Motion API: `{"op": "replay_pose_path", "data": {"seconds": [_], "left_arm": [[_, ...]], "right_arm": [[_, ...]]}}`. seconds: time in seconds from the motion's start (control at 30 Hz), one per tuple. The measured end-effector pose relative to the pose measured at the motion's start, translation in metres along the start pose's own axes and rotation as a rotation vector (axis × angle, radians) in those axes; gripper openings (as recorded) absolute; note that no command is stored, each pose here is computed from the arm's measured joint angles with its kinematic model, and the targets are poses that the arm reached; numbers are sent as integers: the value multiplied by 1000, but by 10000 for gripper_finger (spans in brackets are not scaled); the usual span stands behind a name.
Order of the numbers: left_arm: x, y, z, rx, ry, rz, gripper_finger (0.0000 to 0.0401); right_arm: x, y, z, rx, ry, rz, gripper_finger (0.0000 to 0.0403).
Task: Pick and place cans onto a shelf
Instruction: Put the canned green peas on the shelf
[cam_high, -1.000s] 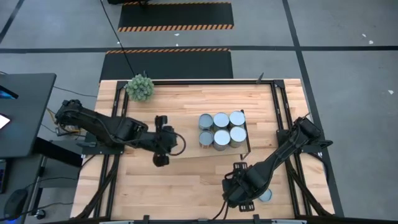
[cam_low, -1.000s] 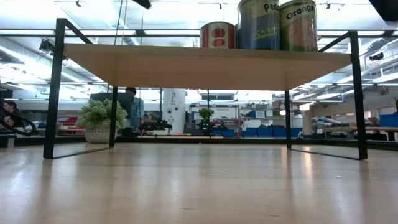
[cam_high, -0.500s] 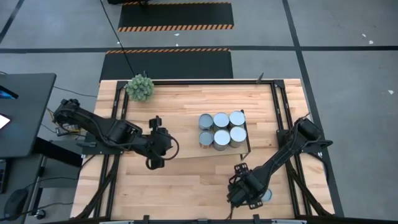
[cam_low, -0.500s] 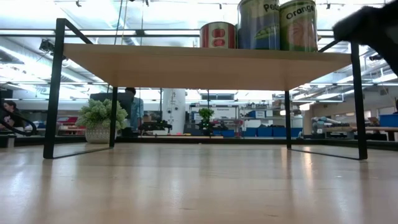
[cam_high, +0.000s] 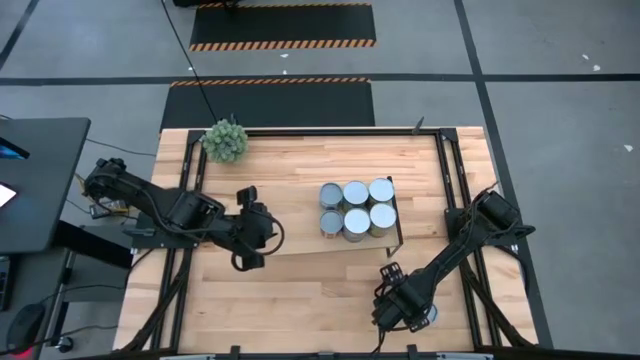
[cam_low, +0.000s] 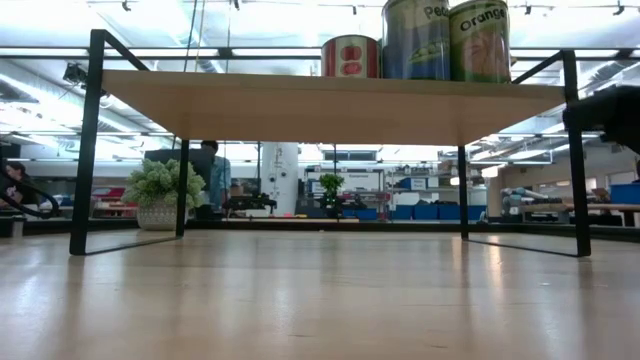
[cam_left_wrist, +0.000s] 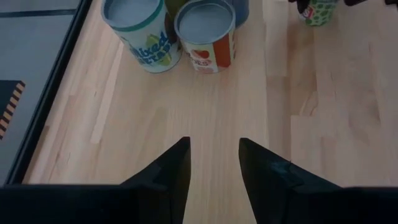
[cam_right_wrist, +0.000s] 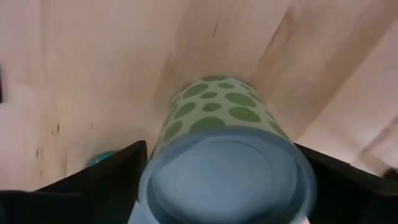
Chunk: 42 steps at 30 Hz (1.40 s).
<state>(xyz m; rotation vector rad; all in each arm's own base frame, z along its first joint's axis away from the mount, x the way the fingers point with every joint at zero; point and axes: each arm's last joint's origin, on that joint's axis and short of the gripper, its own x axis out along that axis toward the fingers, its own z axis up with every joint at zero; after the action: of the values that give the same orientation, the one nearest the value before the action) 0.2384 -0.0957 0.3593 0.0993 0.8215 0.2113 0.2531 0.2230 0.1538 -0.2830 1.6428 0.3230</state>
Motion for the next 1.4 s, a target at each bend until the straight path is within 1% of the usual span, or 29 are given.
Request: {"op": "replay_pose_path", "data": {"seconds": [0.2, 0.27, 0.37, 0.5, 0.6, 0.67, 0.87, 1.03, 1.23, 1.4], "left_arm": [[-1, 1, 0, 7, -2, -1, 141], [-1, 1, 0, 6, -2, -3, 141], [-9, 4, 0, -11, -22, -37, 141], [-26, 15, -1, -38, -77, -59, 141], [-40, 25, -3, -63, -123, -54, 141], [-48, 30, -4, -80, -154, -59, 141], [-66, 40, -3, -147, -250, -103, 141], [-72, 44, -5, -165, -272, -114, 141], [-72, 44, -5, -175, -270, -115, 141], [-72, 44, -5, -163, -272, -108, 141]], "right_arm": [[0, -5, 3, -3, -13, 4, 287], [-7, -7, 9, -1, -33, 29, 287], [-29, -13, 26, 21, -116, 72, 287], [-72, -30, 51, 88, -272, 106, 287], [-108, -47, 64, 158, -388, 126, 287], [-129, -56, 70, 194, -470, 106, 287], [-179, -67, 77, 211, -669, 36, 287], [-210, -75, 77, 242, -786, -10, 287], [-236, -88, 74, 270, -867, -40, 287], [-249, -107, 70, 305, -893, -69, 287]]}}
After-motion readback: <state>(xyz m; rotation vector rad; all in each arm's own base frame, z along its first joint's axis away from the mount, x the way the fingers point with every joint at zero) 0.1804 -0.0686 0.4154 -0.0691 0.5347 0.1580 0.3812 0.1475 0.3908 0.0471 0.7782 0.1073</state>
